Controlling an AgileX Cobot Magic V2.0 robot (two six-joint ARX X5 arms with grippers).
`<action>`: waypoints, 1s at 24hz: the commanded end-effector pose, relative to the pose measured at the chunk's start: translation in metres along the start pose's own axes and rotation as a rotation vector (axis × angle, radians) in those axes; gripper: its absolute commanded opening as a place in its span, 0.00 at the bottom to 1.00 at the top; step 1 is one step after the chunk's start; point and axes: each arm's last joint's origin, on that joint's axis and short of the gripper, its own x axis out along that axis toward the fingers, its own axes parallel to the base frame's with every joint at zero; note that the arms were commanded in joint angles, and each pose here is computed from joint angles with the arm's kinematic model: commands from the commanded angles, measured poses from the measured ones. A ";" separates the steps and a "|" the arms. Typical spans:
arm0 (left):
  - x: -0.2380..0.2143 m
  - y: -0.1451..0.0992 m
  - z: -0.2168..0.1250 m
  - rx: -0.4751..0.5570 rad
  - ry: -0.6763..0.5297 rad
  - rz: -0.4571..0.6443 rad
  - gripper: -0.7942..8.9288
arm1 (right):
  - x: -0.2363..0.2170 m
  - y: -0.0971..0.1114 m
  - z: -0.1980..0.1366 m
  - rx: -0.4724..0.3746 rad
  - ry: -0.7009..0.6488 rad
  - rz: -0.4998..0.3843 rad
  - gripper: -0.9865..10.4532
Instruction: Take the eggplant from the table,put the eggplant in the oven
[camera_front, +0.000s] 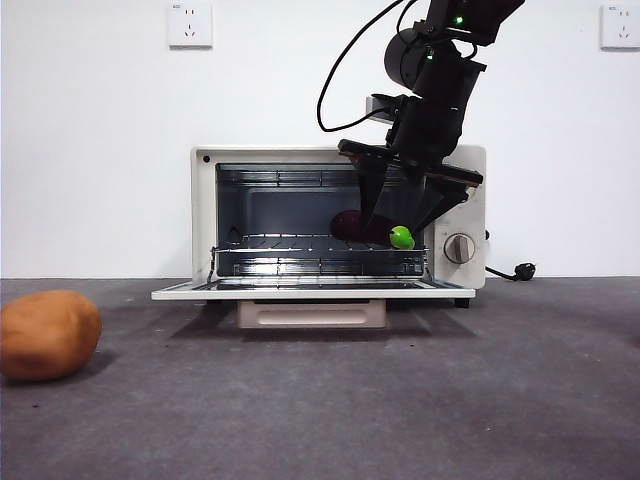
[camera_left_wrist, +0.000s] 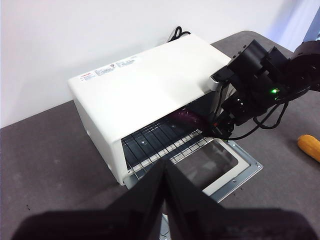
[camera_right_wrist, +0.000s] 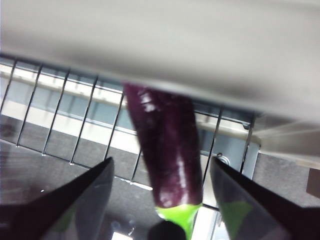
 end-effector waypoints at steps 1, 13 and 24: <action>0.003 0.000 -0.002 0.019 0.011 -0.002 0.08 | 0.002 0.003 0.001 -0.002 -0.005 0.000 0.45; 0.003 0.000 -0.002 0.020 0.011 -0.002 0.08 | -0.088 0.013 0.001 -0.042 -0.052 -0.005 0.45; 0.003 0.000 -0.002 0.020 0.010 -0.002 0.08 | -0.219 0.024 -0.024 -0.096 -0.208 0.069 0.45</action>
